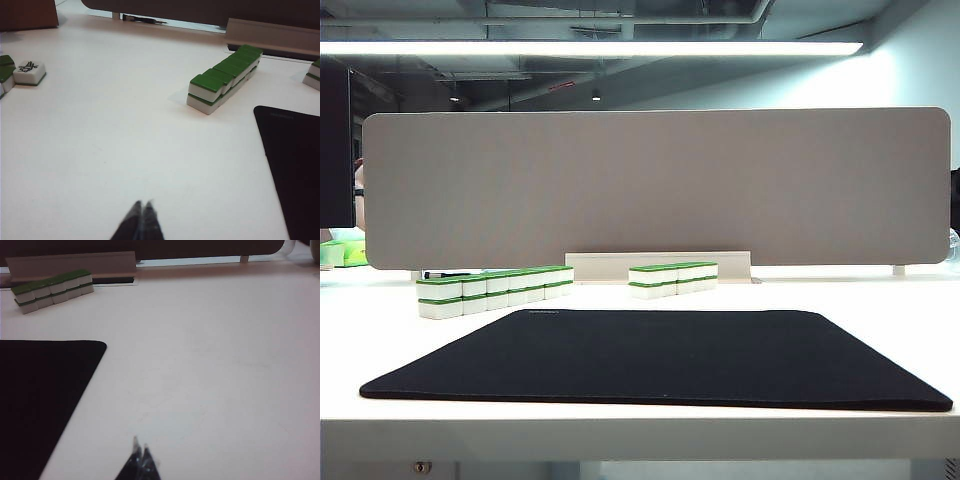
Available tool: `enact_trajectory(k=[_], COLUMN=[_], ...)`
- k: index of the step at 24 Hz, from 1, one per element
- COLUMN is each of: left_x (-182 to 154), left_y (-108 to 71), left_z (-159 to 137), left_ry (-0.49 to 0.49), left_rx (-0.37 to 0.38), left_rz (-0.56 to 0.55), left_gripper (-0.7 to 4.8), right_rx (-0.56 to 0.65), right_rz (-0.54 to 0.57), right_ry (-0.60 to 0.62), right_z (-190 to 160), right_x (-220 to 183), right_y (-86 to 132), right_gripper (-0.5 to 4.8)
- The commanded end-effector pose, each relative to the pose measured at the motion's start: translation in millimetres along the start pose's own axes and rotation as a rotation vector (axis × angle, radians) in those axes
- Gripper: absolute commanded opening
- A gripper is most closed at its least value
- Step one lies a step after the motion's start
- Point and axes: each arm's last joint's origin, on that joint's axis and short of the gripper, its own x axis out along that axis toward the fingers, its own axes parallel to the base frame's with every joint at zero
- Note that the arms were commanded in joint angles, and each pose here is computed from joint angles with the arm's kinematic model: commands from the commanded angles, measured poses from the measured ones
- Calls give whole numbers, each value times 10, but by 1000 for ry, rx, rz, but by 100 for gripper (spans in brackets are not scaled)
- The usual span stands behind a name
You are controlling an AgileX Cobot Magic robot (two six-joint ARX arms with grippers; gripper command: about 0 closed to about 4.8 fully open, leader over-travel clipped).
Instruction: Take a mahjong tile from the mahjong wall and then place it on the table close to you.
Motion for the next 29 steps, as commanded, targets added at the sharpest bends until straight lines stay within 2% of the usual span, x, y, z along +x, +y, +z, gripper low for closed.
enact_trajectory(k=[1, 20, 29], left_x=[1, -1, -1], left_y=[-2, -10, -10], left_z=[-13, -5, -8], left_ry=[12, 10, 12], left_rx=[-3, -3, -3], left_rz=[-8, -34, -33], left_gripper=[-5, -5, -5], right_rx=[4, 6, 4], right_rz=[-4, -3, 0], right_ry=[-14, -28, -100], right_z=[5, 39, 323], right_x=[-1, -11, -127], right_y=[-1, 1, 17], right_gripper=[-1, -1, -1])
